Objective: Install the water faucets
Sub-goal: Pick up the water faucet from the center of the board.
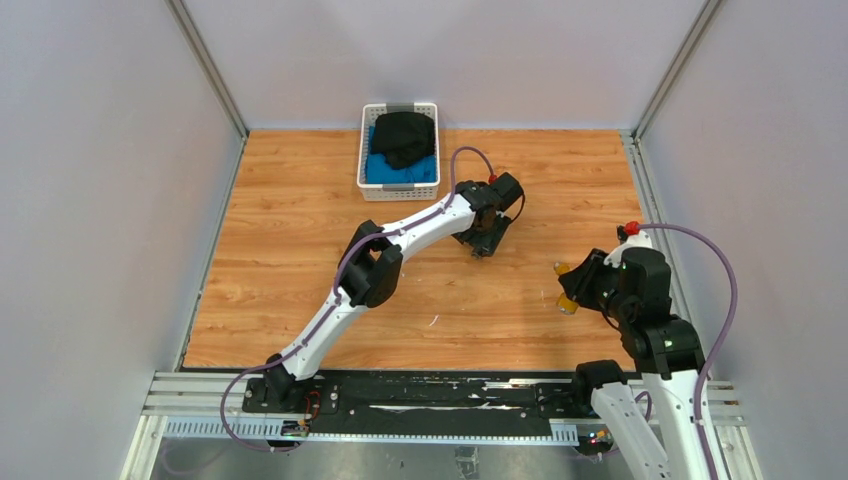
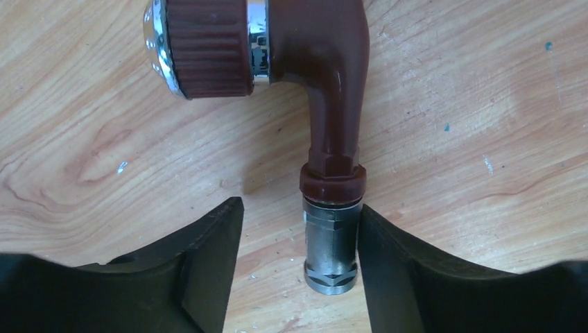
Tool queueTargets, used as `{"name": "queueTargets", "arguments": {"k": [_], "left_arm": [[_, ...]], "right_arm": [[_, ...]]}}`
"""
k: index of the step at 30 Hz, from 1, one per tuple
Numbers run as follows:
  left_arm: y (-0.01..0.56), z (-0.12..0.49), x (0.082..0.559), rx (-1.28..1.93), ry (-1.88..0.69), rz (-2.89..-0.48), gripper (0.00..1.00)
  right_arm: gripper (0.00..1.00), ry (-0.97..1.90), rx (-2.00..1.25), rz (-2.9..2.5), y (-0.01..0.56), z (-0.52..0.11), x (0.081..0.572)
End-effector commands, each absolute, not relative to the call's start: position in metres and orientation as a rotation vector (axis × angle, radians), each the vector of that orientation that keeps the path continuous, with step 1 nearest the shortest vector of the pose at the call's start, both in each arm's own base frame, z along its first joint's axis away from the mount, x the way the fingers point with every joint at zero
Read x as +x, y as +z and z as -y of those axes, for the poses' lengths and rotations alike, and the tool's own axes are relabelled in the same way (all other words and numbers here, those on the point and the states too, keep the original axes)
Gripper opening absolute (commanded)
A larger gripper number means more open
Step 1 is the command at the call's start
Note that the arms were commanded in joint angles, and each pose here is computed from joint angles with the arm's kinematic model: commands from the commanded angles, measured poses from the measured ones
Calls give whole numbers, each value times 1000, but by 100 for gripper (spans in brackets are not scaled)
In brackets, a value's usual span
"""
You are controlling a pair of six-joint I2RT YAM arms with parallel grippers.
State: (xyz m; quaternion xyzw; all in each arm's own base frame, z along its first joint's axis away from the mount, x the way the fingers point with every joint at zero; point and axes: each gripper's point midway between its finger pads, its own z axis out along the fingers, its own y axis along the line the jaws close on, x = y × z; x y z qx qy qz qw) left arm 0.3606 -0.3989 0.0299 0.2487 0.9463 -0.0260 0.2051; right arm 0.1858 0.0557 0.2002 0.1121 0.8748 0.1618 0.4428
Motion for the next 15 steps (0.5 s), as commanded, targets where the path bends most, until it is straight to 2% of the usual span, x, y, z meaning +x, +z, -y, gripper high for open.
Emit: {"name": "queueTargets", "arguments": {"k": [1, 7, 13, 15], "left_arm": [[24, 397, 358, 703, -39, -2654, 61], [22, 404, 354, 800, -92, -2651, 55], [16, 403, 352, 836, -92, -2657, 38], [15, 405, 350, 839, -107, -2663, 21]], "right_arm": [[0, 451, 291, -2186, 193, -62, 187], [0, 487, 281, -2204, 186, -68, 189], [0, 477, 259, -2215, 186, -68, 191], [0, 479, 261, -2213, 187, -68, 192]]}}
